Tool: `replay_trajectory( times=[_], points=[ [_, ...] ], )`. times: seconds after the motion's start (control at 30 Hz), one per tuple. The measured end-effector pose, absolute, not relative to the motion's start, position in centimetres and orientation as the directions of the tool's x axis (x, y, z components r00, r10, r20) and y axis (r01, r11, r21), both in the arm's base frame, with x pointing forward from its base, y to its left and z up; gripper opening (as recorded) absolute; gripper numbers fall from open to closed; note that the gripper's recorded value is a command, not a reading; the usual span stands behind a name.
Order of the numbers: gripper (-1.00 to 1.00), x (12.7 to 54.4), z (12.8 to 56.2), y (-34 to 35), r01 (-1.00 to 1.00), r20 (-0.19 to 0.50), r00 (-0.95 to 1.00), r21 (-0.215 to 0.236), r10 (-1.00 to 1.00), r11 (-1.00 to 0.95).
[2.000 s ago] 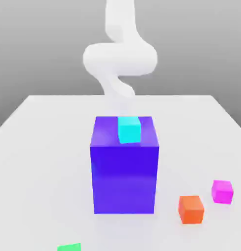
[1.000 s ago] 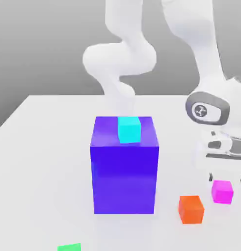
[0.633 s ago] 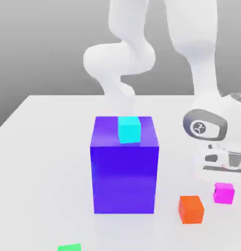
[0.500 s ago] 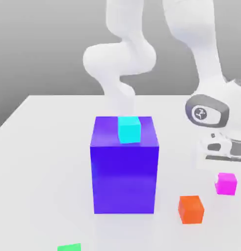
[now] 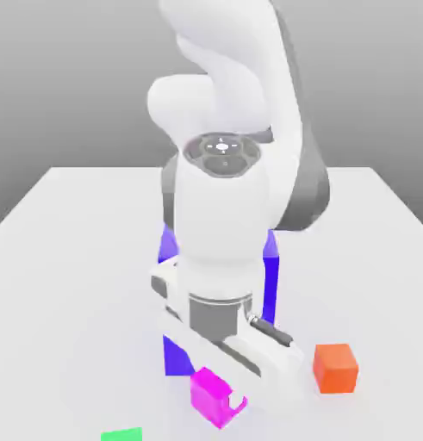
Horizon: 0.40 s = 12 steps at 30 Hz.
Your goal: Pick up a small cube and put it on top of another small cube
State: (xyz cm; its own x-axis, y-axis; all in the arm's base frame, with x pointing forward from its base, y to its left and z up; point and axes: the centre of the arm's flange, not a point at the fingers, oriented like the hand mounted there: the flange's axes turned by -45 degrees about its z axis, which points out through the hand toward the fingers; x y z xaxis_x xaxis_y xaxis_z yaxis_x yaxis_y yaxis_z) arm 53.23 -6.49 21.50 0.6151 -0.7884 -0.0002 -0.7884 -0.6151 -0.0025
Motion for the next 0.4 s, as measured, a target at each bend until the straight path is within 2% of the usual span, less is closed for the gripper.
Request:
replay_trajectory(
  times=[0.03,0.07,0.27,0.4],
  points=[
    [-1.0,53.6,19.8,-8.6,-0.809,-0.001,0.587,-0.003,-0.809,-0.587],
    [1.0,53.7,18.6,-9.7,-0.819,-0.001,0.573,-0.002,-0.819,-0.573],
    [1.0,53.7,18.0,-10.2,-0.824,-0.001,0.566,-0.001,-0.824,-0.566],
    [1.0,53.8,22.4,-10.8,-0.829,0.0,0.559,0.0,-0.829,-0.559]
  ],
)
